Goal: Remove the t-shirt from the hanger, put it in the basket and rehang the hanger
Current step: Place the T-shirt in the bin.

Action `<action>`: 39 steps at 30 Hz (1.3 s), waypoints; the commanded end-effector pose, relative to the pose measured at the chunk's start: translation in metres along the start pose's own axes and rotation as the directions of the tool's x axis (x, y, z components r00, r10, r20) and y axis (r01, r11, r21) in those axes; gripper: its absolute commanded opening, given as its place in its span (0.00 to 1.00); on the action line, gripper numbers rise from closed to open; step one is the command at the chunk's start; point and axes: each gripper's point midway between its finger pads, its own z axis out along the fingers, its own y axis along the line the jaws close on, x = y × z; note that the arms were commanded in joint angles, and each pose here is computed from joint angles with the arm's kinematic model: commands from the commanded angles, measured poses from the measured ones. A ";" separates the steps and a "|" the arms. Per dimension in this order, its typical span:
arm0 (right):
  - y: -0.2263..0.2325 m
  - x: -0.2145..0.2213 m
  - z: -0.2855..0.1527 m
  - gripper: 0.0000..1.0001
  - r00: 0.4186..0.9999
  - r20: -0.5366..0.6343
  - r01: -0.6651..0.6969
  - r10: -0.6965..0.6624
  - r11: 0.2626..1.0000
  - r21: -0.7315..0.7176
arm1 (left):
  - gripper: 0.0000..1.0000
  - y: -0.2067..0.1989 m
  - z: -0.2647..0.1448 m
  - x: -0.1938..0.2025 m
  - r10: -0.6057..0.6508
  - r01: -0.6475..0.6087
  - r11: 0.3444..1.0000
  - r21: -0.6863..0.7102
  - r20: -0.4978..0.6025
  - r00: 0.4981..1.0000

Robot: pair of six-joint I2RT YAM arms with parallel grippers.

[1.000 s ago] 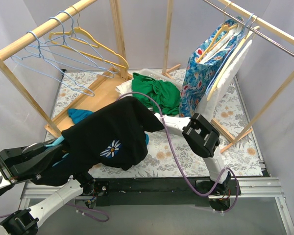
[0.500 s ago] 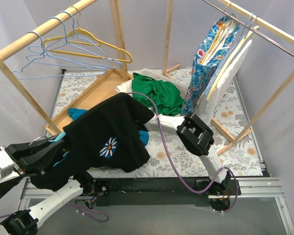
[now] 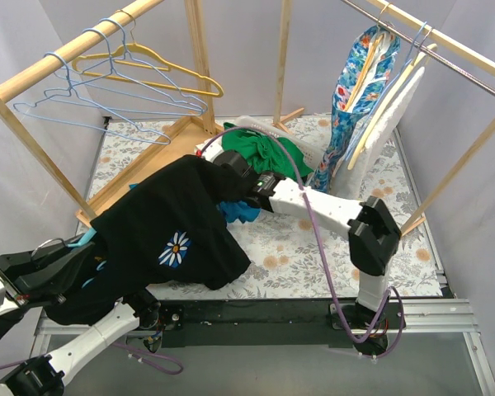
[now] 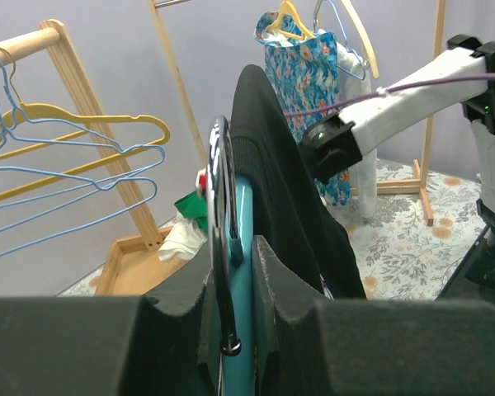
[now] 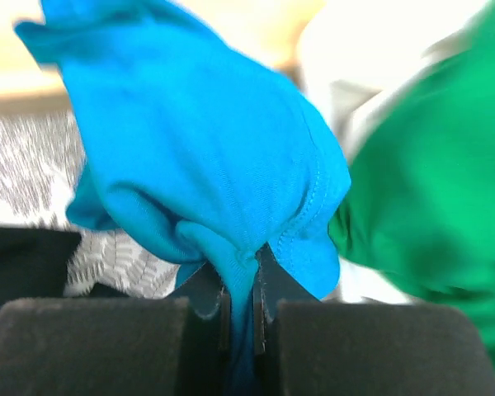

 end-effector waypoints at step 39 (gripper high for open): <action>-0.203 -0.156 -0.125 0.01 0.877 0.480 -0.280 0.008 0.820 0.499 | 0.00 0.021 0.018 0.023 -0.014 0.008 0.993 -0.122 -0.046 0.999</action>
